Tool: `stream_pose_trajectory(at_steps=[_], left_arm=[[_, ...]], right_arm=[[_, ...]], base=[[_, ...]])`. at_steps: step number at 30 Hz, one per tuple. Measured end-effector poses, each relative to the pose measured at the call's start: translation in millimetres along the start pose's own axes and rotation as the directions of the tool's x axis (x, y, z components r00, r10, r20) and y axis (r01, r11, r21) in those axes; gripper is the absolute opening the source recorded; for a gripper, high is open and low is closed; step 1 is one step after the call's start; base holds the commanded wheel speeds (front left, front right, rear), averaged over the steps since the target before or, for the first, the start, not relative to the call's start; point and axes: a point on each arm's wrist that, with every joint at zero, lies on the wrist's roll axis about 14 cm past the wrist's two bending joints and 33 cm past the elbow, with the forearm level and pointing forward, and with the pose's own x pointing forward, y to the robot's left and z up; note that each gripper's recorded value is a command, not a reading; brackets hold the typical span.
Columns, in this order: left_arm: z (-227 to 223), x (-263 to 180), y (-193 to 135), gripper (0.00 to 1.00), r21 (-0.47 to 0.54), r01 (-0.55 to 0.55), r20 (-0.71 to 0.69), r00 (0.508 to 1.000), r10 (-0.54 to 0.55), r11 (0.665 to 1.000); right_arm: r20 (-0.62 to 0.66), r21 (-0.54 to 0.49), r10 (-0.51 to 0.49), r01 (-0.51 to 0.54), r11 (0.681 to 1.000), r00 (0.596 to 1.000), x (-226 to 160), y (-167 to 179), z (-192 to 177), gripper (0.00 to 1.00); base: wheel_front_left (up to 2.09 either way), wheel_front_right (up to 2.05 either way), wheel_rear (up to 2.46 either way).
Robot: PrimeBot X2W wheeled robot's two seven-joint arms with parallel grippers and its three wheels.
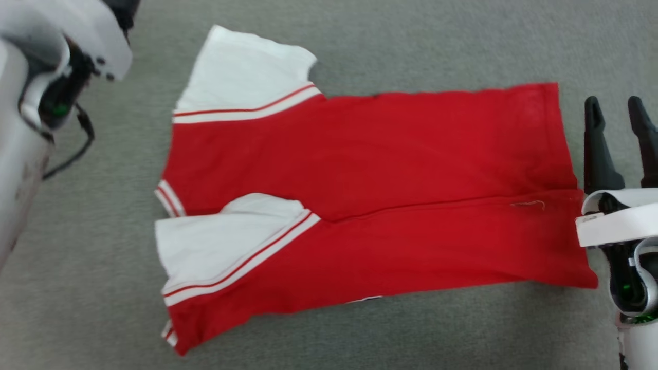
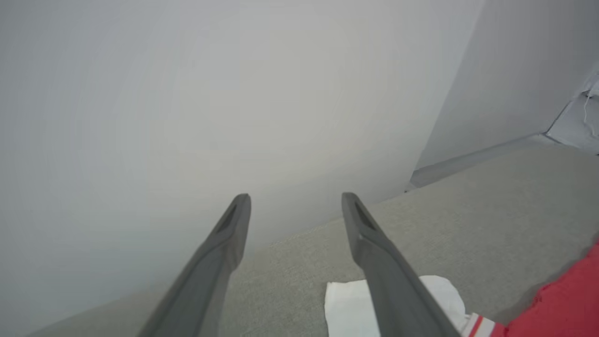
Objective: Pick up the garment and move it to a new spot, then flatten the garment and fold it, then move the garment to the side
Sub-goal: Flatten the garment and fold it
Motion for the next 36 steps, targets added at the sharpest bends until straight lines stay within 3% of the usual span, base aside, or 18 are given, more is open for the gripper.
stream_pose_trajectory(at_steps=[5,12,16,24,25,26,28,29,33,36], left_arm=[[-61.8,32.7,-11.0,1.0,-0.062,0.012,-0.283,0.959,-0.029,0.998],[-139.6,29.0,-28.2,1.0,-0.116,0.033,-0.65,0.753,-0.1,0.993],[-152.3,29.0,-28.3,1.0,-0.121,0.031,-0.717,0.688,-0.109,0.992],[-166.4,35.9,-47.4,1.0,-0.175,0.065,-0.744,0.645,-0.175,0.982],[-167.4,36.2,-47.4,0.87,-0.173,0.067,-0.746,0.642,-0.176,0.983],[-167.5,36.8,-47.1,0.63,-0.171,0.069,-0.747,0.641,-0.175,0.983],[-168.2,37.8,-47.5,0.26,-0.168,0.073,-0.749,0.639,-0.175,0.983],[-168.3,38.2,-48.1,0.0,-0.173,0.072,-0.746,0.642,-0.179,0.982],[-168.1,38.3,-52.0,0.0,-0.187,0.079,-0.74,0.645,-0.193,0.979],[-166.6,37.2,-51.2,0.0,-0.194,0.077,-0.733,0.651,-0.196,0.978]], right_arm=[[-0.032,-0.011,-0.037,0.037,0.999,0.999,-4.0,-12.7,-14.6,1.0],[-0.069,-0.022,-0.075,0.073,0.997,0.995,-10.4,-25.9,-27.6,1.0],[-0.09,-0.021,-0.074,0.072,0.997,0.993,-11.0,-26.0,-34.4,1.0],[-0.106,-0.018,-0.081,0.08,0.997,0.991,-10.0,-30.0,-40.5,1.0],[-0.108,-0.021,-0.083,0.081,0.996,0.991,-10.3,-31.1,-40.9,1.0],[-0.108,-0.022,-0.084,0.083,0.996,0.991,-10.6,-32.0,-40.9,1.0],[-0.11,-0.026,-0.085,0.083,0.996,0.99,-11.0,-33.0,-41.1,1.0],[-0.115,-0.029,-0.081,0.078,0.997,0.99,-10.9,-32.4,-41.5,1.0],[-0.166,-0.057,-0.032,0.023,0.998,0.986,-3.4,-23.7,-43.6,1.0],[-0.315,-0.102,0.026,-0.061,0.993,0.949,1.4,-13.7,-59.8,1.0]], base=[[0.0,0.0,0.0],[0.0,0.0,0.0],[0.0,0.0,0.0],[0.0,0.0,0.0],[0.0,0.0,0.0],[0.0,0.0,0.0],[0.0,0.0,0.0],[0.0,0.0,0.0],[0.0,0.0,0.0],[0.0,0.0,0.0]])
